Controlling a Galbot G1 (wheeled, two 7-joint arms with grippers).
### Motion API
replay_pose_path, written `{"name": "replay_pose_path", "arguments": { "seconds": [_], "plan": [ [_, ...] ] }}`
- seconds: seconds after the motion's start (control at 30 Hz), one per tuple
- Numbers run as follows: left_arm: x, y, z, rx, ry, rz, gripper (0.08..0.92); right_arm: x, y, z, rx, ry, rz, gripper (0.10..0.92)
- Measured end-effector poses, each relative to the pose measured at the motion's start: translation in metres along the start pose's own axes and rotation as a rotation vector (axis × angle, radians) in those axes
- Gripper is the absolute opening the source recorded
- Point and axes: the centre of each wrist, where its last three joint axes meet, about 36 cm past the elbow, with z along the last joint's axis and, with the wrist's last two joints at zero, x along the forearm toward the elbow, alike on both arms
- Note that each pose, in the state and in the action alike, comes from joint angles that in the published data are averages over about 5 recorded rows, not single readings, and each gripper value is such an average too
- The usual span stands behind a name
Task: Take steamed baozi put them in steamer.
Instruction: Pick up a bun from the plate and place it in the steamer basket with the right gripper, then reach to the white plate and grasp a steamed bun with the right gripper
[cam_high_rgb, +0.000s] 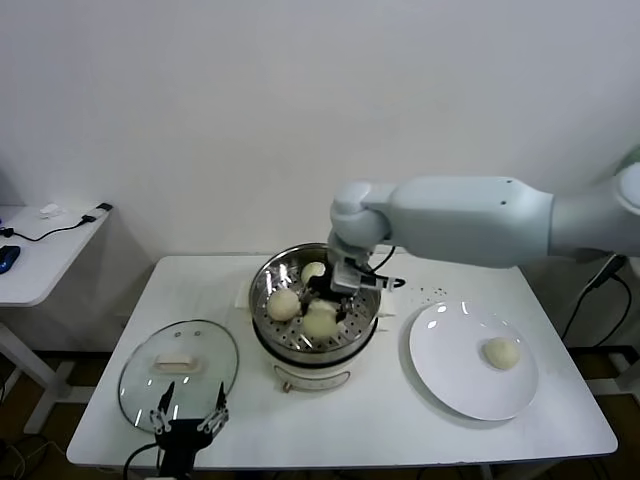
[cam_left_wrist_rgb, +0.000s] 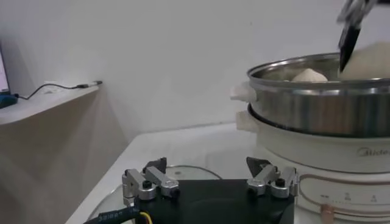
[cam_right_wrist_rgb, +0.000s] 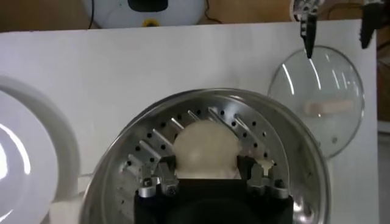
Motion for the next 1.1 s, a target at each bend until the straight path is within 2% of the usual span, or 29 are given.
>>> {"name": "replay_pose_path", "arguments": {
  "seconds": [0.17, 0.37, 0.57, 0.87, 1.1],
  "plan": [
    [-0.001, 0.000, 0.000, 0.001, 0.000, -0.001, 0.823, -0.022, -0.008, 0.001, 0.025, -0.015, -0.007, 0.672],
    [-0.001, 0.000, 0.000, 0.002, 0.000, -0.002, 0.823, -0.033, -0.010, 0.005, 0.031, -0.021, -0.003, 0.795],
    [-0.001, 0.000, -0.002, 0.003, -0.002, -0.004, 0.823, -0.026, -0.010, 0.009, 0.028, -0.032, -0.002, 0.822],
    [0.000, 0.001, -0.004, 0.000, -0.005, -0.005, 0.823, 0.037, 0.014, 0.032, -0.087, 0.000, 0.007, 0.823],
    [-0.001, 0.003, -0.004, -0.013, -0.013, -0.009, 0.823, 0.119, 0.092, 0.070, -0.398, 0.092, 0.026, 0.823]
  ]
}}
